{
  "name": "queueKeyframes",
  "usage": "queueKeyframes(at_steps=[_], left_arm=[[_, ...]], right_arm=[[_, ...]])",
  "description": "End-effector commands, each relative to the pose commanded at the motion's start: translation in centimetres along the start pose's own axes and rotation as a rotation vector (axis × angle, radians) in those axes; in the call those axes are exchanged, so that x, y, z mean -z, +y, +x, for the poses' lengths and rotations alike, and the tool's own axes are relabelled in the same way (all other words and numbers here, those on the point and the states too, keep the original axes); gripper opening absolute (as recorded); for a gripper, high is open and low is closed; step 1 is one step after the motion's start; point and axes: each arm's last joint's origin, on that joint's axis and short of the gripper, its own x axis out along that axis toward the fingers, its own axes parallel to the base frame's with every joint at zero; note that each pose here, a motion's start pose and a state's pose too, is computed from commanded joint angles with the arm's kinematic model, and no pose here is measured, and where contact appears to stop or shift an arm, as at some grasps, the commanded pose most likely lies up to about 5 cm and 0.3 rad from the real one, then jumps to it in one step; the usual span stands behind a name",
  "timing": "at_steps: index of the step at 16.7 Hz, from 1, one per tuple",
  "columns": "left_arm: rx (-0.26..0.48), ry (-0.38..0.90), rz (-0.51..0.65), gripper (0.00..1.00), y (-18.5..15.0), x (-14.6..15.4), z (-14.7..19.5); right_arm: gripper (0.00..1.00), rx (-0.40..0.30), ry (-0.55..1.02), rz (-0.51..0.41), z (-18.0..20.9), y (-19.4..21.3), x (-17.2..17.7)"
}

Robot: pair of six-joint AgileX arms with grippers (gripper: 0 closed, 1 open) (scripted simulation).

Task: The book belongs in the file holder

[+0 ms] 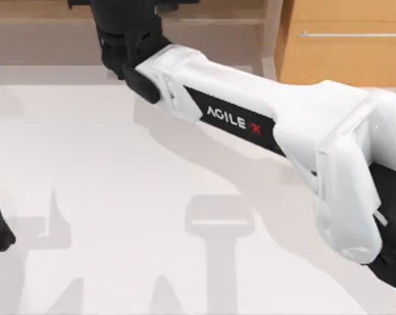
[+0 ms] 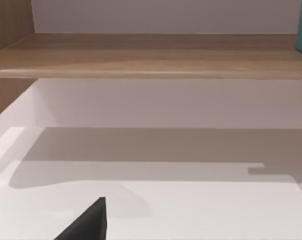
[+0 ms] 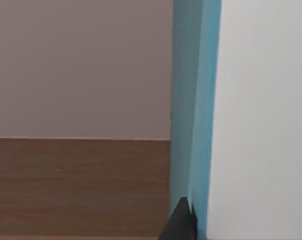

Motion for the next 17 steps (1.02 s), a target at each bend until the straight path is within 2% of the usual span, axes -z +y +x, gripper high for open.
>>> queueKeyframes(at_steps=[5, 11, 14, 17], left_arm=[[0.0, 0.0, 0.0, 1.0, 0.0, 0.0, 0.0], [0.0, 0.0, 0.0, 1.0, 0.0, 0.0, 0.0], [0.0, 0.0, 0.0, 1.0, 0.0, 0.0, 0.0], [0.0, 0.0, 0.0, 1.0, 0.0, 0.0, 0.0]], right_arm=[[0.0, 0.0, 0.0, 0.0, 0.0, 0.0, -1.4], [0.0, -0.002, 0.002, -0.001, 0.0, 0.0, -1.4], [0.0, -0.032, 0.015, -0.008, -0.8, -0.2, -2.4], [0.0, -0.097, 0.056, -0.025, -2.6, -0.7, -3.7]])
